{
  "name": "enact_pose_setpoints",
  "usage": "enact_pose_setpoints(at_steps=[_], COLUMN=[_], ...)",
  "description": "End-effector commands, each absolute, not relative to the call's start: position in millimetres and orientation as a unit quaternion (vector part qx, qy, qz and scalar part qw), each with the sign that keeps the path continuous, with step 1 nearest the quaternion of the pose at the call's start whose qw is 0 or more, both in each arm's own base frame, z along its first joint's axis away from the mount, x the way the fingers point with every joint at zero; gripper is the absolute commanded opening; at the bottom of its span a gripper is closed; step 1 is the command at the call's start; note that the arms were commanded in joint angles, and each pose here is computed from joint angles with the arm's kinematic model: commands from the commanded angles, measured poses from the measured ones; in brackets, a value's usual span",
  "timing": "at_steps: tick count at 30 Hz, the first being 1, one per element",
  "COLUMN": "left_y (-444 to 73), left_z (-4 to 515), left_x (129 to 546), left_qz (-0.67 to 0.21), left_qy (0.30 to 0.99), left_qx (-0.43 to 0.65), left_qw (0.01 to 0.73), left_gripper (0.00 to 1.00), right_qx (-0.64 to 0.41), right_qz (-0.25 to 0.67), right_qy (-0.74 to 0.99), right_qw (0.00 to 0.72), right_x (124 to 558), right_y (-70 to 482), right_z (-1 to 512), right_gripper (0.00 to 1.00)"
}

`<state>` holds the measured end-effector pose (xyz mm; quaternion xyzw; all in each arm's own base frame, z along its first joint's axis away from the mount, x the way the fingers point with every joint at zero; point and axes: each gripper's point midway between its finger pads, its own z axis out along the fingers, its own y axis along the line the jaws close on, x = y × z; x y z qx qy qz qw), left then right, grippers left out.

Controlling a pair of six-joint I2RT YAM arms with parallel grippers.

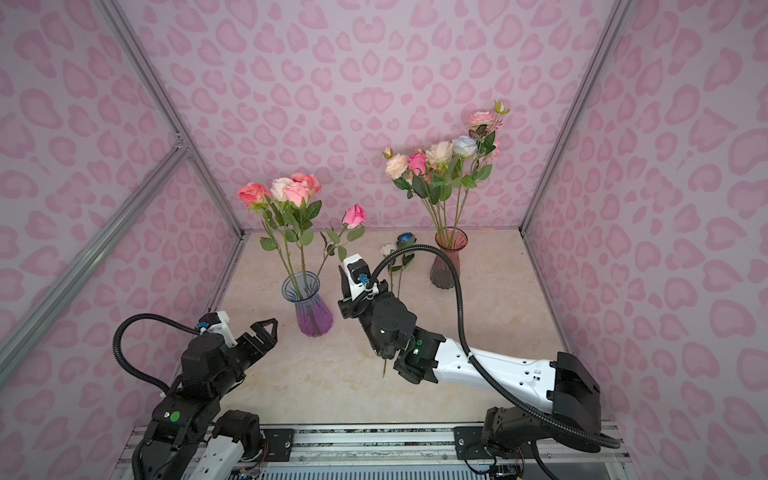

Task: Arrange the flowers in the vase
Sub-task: 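Open the right gripper and reach down to grasp another rose stem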

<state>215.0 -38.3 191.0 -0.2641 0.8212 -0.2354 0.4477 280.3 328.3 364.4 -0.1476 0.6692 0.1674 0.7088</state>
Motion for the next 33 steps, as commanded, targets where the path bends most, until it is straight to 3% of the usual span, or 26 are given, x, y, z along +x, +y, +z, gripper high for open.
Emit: enact_pose_setpoints(at_steps=[1,8,14,16,19,23,33], left_y=[-57.5,-87.0,-88.0,-87.8,-86.8,-85.4,-87.5], left_z=[188.0,157.0,151.2,156.6,162.0,160.9,156.3], left_x=[220.6,219.2,213.3,212.0,209.0,207.8,213.0], left_qz=[-0.294,-0.369,-0.379,-0.380,-0.376,-0.373,-0.375], left_qy=[0.812,0.813,0.809,0.806,0.809,0.810,0.811], left_qx=[-0.257,-0.246,-0.253,-0.251,-0.246,-0.250,-0.253], left_qw=[0.434,0.376,0.373,0.377,0.378,0.378,0.371], left_gripper=[0.99,0.95,0.94,0.94,0.94,0.94,0.94], right_qx=[-0.083,-0.007,-0.035,-0.025,-0.037,-0.015,-0.016], right_qz=[0.124,0.060,0.042,0.051,0.086,0.070,0.072], right_qy=[0.762,0.889,0.934,0.949,0.949,0.969,0.980], right_qw=[0.630,0.453,0.353,0.309,0.301,0.237,0.185], right_x=[311.9,384.4,431.1,443.7,453.9,466.8,474.3], right_y=[277.4,209.9,230.6,239.3,259.8,255.5,263.3], right_z=[294.8,194.4,135.6,119.5,102.5,62.5,8.1], right_gripper=[0.27,0.28,0.31,0.28,0.32,0.30,0.25])
